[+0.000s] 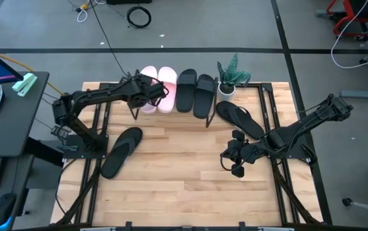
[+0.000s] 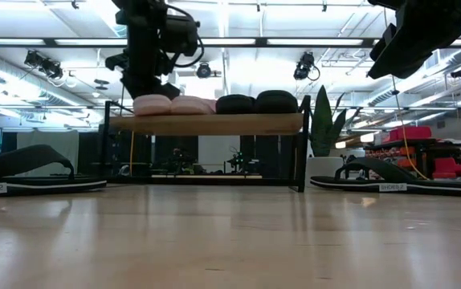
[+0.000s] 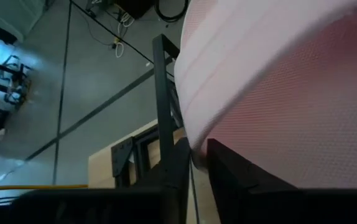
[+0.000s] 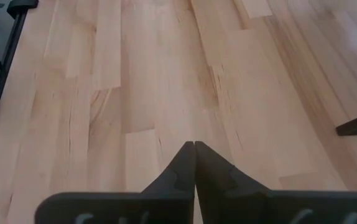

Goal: Pick and place slides into the shelf
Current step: Put the pink slide on the shelf, then adjust the shelf

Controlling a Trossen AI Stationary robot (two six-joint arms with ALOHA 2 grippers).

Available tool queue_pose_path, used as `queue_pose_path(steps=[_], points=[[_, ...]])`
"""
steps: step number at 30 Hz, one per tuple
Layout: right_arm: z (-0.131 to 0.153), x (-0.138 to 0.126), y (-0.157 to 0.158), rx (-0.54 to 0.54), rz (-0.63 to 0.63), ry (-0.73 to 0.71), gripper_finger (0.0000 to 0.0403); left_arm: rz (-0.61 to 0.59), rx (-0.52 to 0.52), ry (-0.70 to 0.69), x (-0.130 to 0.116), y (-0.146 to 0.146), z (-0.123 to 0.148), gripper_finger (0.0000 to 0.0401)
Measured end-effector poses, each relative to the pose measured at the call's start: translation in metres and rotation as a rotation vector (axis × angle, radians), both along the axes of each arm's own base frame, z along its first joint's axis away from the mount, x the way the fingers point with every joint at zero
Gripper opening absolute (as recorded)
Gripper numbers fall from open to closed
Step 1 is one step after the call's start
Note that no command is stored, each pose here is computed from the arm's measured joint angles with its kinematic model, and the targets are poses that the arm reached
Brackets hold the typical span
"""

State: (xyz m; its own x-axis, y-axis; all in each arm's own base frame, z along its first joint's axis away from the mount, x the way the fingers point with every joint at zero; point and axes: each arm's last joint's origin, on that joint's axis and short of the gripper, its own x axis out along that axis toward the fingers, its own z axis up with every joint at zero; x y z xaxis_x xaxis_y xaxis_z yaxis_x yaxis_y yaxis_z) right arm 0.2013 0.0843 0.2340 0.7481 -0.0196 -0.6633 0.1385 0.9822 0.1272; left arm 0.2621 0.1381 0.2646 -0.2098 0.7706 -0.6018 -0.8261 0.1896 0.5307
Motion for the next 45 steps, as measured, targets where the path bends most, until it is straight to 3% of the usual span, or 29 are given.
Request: queue_pose_path(steps=[11,22,28,35,40,45], points=[[0.0,0.0,0.0,-0.003,0.0,0.005,0.001,-0.012,0.054,0.079,-0.005,0.002,0.005,0.0145],[0.0,0.0,0.0,-0.007,-0.005,0.005,0.0008,-0.102,0.06,0.097,0.002,-0.017,0.01,0.0145],[0.0,0.001,-0.007,-0.071,-0.162,-0.043,0.0006,-0.189,0.116,-0.047,0.008,-0.044,0.052,0.0128],[-0.017,0.02,-0.017,-0.131,-0.212,0.012,0.0002,-0.37,0.179,-0.247,0.021,-0.088,0.119,0.0093],[-0.034,0.048,-0.039,-0.231,-0.227,0.024,0.0002,-0.502,0.215,-0.328,0.022,-0.114,0.157,0.0054],[-0.037,0.059,-0.076,-0.257,-0.313,0.033,0.0001,-0.586,0.222,-0.348,0.02,-0.133,0.172,0.0019]])
